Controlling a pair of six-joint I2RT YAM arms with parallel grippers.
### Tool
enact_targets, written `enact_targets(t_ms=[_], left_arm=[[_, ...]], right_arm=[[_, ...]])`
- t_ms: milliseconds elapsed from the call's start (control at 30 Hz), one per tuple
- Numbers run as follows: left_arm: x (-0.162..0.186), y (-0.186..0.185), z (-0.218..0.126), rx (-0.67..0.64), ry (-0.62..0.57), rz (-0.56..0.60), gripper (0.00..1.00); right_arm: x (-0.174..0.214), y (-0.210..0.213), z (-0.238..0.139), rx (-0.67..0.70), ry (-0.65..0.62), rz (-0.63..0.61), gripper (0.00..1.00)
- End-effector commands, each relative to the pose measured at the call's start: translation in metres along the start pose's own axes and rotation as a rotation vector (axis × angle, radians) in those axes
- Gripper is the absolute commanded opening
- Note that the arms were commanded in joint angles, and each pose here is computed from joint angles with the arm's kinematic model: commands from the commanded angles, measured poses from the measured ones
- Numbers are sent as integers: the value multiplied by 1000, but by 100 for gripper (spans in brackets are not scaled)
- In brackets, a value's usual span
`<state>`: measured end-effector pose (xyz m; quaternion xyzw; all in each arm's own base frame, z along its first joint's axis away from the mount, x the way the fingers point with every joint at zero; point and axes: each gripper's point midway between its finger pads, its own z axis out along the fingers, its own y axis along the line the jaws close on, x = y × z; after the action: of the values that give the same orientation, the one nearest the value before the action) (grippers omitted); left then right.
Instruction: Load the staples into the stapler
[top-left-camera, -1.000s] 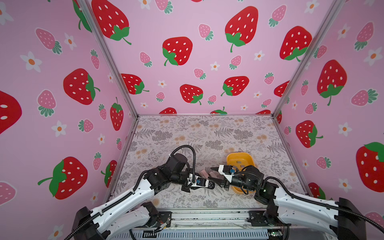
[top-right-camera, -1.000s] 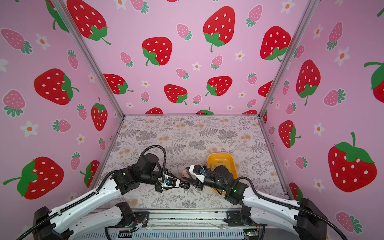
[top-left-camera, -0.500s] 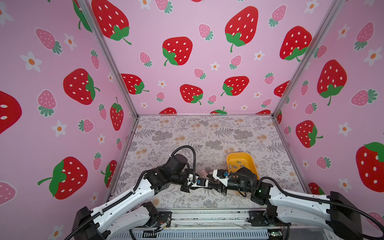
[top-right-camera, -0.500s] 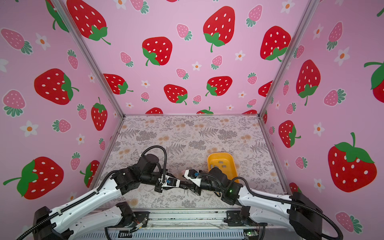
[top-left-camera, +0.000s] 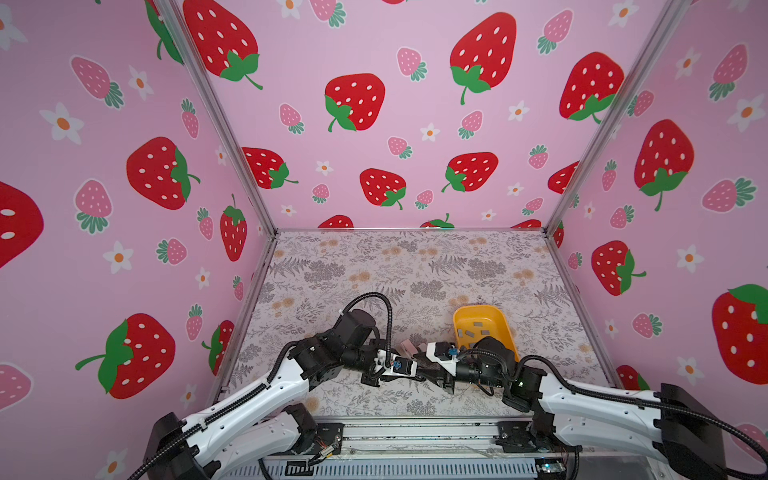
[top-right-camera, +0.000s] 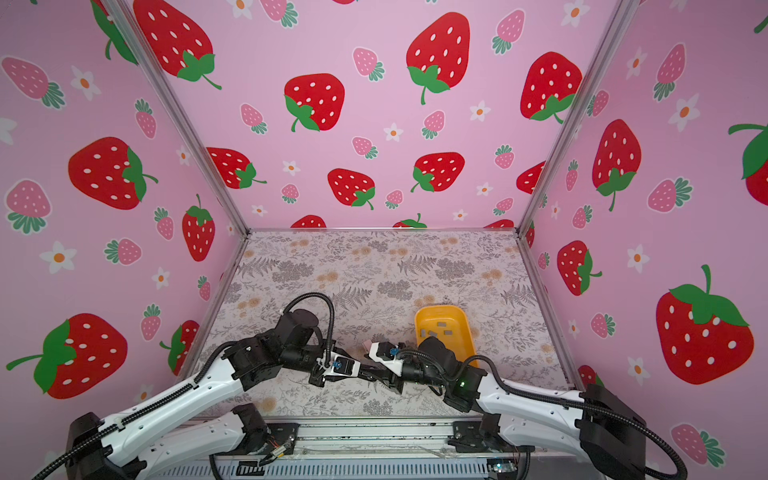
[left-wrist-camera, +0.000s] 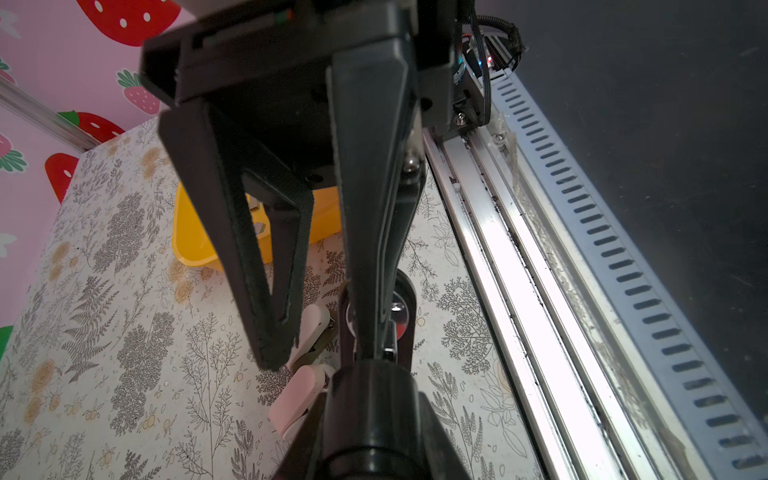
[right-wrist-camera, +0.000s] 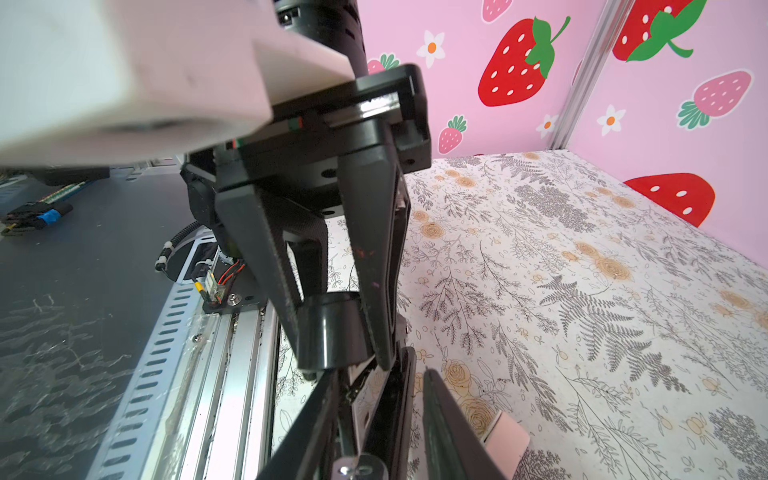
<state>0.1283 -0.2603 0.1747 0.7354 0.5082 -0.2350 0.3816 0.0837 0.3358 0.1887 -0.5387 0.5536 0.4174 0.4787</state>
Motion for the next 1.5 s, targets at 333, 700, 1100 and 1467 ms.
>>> enact_targets(t_ms=[333, 700, 1100, 1467], left_arm=[[-37, 17, -18, -77, -124, 92, 0], [-44, 14, -25, -81, -153, 104, 0], [-51, 18, -33, -121, -185, 106, 0], [-54, 23, -49, -153, -263, 64, 0]], right_arm=[[38, 17, 0, -69, 74, -8, 32], [54, 9, 9, -32, 139, 15, 29], [69, 4, 35, -30, 193, 35, 25], [67, 2, 31, -4, 137, 18, 17]])
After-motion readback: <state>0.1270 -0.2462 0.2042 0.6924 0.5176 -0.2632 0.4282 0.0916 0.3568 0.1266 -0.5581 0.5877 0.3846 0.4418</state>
